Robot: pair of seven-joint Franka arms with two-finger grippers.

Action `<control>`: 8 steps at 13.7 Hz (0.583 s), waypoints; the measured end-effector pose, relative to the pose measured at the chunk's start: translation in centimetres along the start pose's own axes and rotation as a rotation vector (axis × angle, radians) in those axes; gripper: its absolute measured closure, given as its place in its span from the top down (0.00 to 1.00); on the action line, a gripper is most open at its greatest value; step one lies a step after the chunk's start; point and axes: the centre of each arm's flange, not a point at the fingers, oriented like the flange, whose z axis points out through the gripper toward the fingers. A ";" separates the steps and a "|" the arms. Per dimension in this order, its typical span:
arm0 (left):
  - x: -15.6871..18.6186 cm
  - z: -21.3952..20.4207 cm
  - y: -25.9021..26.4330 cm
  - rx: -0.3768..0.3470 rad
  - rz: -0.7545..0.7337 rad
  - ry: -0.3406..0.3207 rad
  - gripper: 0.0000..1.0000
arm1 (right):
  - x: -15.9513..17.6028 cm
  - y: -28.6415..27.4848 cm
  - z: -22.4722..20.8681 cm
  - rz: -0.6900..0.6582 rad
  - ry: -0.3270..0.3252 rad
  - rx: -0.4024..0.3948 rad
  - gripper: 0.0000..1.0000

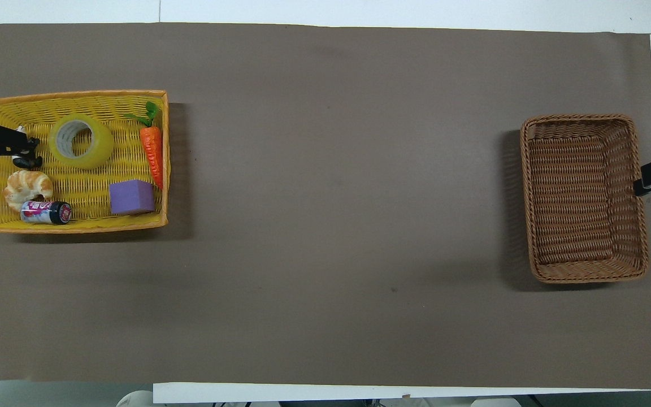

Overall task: Move tape to another basket
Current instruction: 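Lower the left gripper into the yellow tape roll's hole and grasp it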

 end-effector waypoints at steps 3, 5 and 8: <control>1.9 6.5 -0.7 0.004 -0.015 0.000 0.89 | 0.0 0.0 0.0 0.000 0.000 0.000 1.00; 2.6 8.0 -1.3 0.005 -0.026 0.013 0.82 | 0.0 0.0 0.0 0.000 0.000 0.000 1.00; 3.1 9.8 -1.4 0.005 -0.028 0.020 0.77 | 0.0 0.0 0.0 0.000 0.000 0.000 1.00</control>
